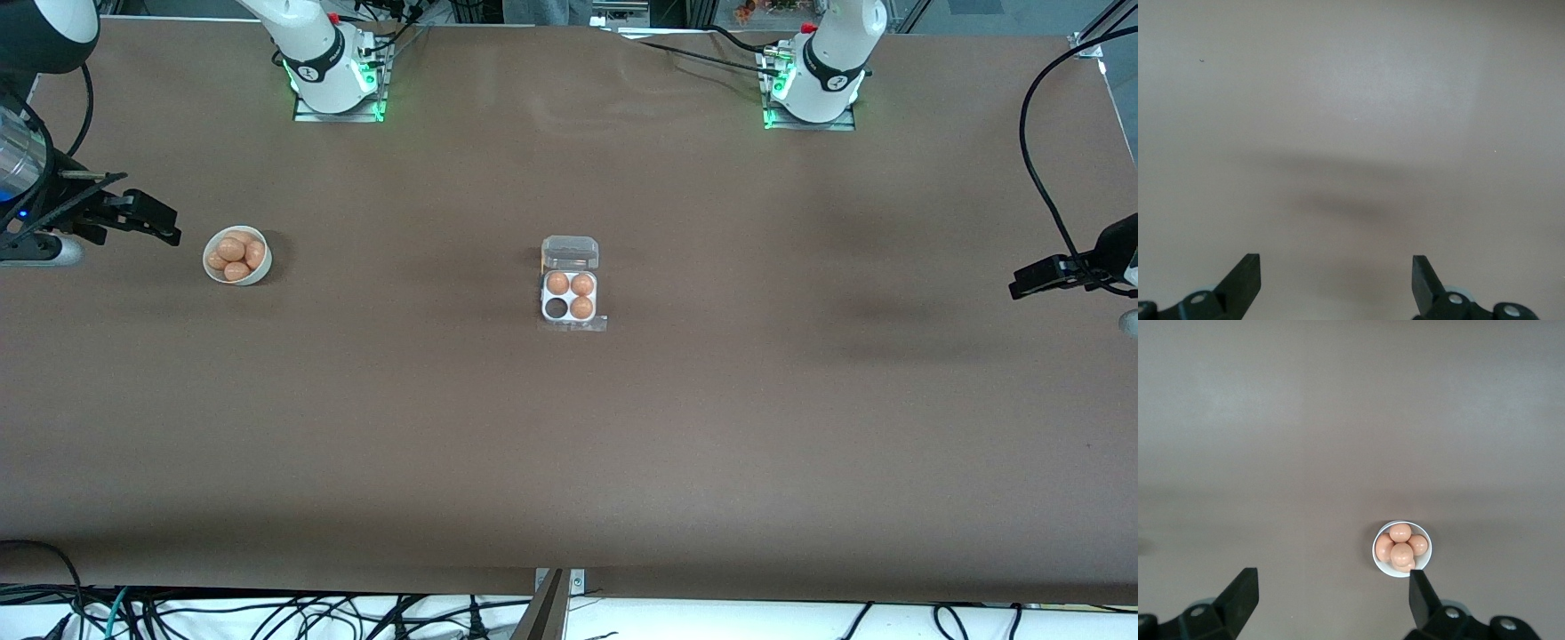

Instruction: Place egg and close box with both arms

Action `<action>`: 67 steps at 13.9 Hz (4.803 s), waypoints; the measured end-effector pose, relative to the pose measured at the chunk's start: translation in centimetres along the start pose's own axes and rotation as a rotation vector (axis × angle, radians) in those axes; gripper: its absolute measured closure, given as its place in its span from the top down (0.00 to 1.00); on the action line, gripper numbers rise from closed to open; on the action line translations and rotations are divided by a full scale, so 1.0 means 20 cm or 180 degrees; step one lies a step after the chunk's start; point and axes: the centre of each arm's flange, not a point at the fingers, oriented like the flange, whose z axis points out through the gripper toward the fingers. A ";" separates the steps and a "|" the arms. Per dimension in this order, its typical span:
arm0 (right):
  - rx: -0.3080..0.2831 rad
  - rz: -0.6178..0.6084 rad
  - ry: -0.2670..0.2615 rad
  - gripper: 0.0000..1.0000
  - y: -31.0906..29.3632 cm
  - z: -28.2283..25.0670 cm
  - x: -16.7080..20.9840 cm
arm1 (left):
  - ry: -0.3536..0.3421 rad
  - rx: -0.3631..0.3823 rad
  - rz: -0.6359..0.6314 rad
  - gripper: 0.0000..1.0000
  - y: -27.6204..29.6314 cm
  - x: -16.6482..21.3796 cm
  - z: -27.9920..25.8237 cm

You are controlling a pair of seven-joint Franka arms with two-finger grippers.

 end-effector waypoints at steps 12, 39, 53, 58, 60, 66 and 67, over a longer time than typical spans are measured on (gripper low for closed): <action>-0.0342 -0.0067 -0.0658 1.00 0.03 0.36 -0.01 | -0.0036 -0.0002 -0.0004 1.00 0.00 0.01 0.03; -0.0564 -0.0126 -0.0930 1.00 0.34 1.66 -0.34 | -0.0010 -0.0017 -0.0035 1.00 -0.02 0.03 0.03; -0.0570 -0.0110 -0.1060 0.56 0.36 1.73 -0.36 | 0.0037 -0.0020 -0.0044 1.00 -0.03 0.05 0.01; -0.0573 -0.0106 -0.1067 0.48 0.36 1.74 -0.36 | 0.0038 -0.0020 -0.0045 1.00 -0.03 0.05 0.01; -0.0574 -0.0105 -0.1065 0.48 0.36 1.74 -0.36 | 0.0038 -0.0020 -0.0045 1.00 -0.03 0.05 0.01; -0.0621 -0.0065 -0.1134 0.48 0.38 1.62 -0.27 | 0.0038 -0.0020 -0.0045 1.00 -0.03 0.05 0.01; -0.0636 -0.0065 -0.1140 0.48 0.37 1.57 -0.24 | 0.0038 -0.0020 -0.0045 1.00 -0.03 0.05 0.01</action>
